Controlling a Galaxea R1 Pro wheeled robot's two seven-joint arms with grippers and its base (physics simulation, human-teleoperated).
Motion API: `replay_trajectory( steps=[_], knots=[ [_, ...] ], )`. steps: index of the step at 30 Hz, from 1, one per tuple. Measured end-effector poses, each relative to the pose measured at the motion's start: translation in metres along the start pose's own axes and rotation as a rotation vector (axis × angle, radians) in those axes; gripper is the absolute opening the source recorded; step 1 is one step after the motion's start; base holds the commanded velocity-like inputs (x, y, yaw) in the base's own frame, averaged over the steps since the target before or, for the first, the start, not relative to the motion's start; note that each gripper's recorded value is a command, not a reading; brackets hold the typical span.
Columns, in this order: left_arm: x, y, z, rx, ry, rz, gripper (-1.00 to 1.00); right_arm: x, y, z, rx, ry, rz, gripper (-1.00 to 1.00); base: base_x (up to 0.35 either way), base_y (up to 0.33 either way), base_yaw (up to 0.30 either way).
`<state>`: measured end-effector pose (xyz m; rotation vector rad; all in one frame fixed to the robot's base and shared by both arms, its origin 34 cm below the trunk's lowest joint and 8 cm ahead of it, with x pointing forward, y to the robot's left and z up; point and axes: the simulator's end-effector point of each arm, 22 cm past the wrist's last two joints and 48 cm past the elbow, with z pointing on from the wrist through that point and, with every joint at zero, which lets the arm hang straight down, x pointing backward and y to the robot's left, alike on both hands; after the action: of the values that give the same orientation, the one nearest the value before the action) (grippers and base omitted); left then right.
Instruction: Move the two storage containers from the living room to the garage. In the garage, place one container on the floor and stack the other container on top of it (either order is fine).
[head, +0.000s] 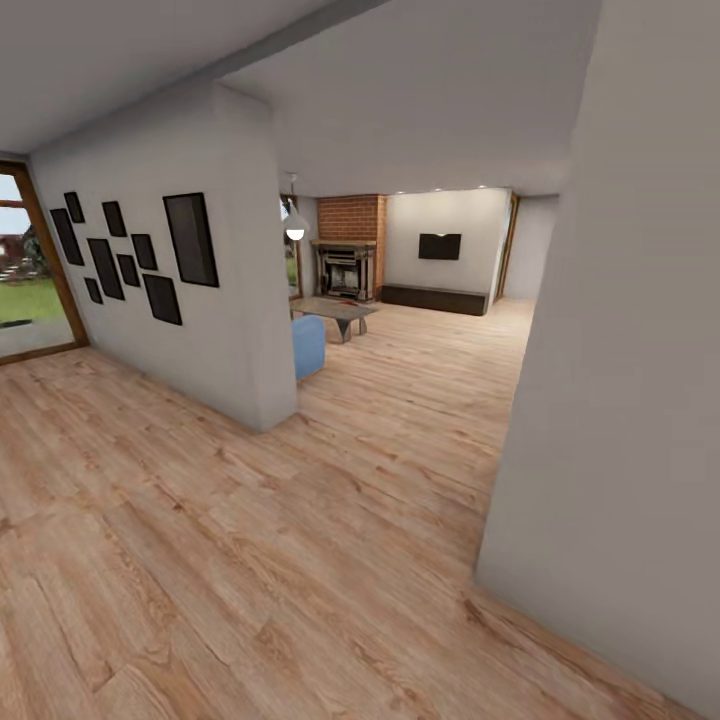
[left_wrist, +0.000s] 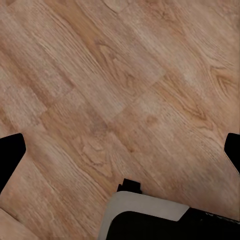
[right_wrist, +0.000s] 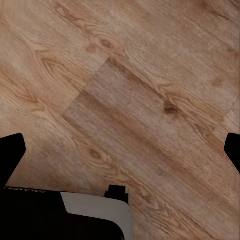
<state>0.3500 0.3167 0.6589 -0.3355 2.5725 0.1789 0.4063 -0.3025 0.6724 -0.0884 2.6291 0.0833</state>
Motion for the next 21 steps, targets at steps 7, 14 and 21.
replay_trajectory(
  steps=[7,14,21],
  knots=[
    [0.0000,0.0001,0.0000,0.000,0.000,0.000,1.00,-0.0002,0.0001,0.0000,0.000,-0.001,0.000,1.00,0.320,0.000,0.000],
    [0.0000,0.0000,0.0000,0.000,0.000,0.000,1.00,-0.0002,-0.0003,0.0000,0.001,-0.001,0.000,1.00,0.320,0.000,0.000],
    [0.0001,-0.0008,-0.0001,0.001,0.000,0.001,1.00,-0.0004,0.0002,0.0000,0.000,-0.002,0.000,1.00,0.320,0.000,0.000]
  ],
)
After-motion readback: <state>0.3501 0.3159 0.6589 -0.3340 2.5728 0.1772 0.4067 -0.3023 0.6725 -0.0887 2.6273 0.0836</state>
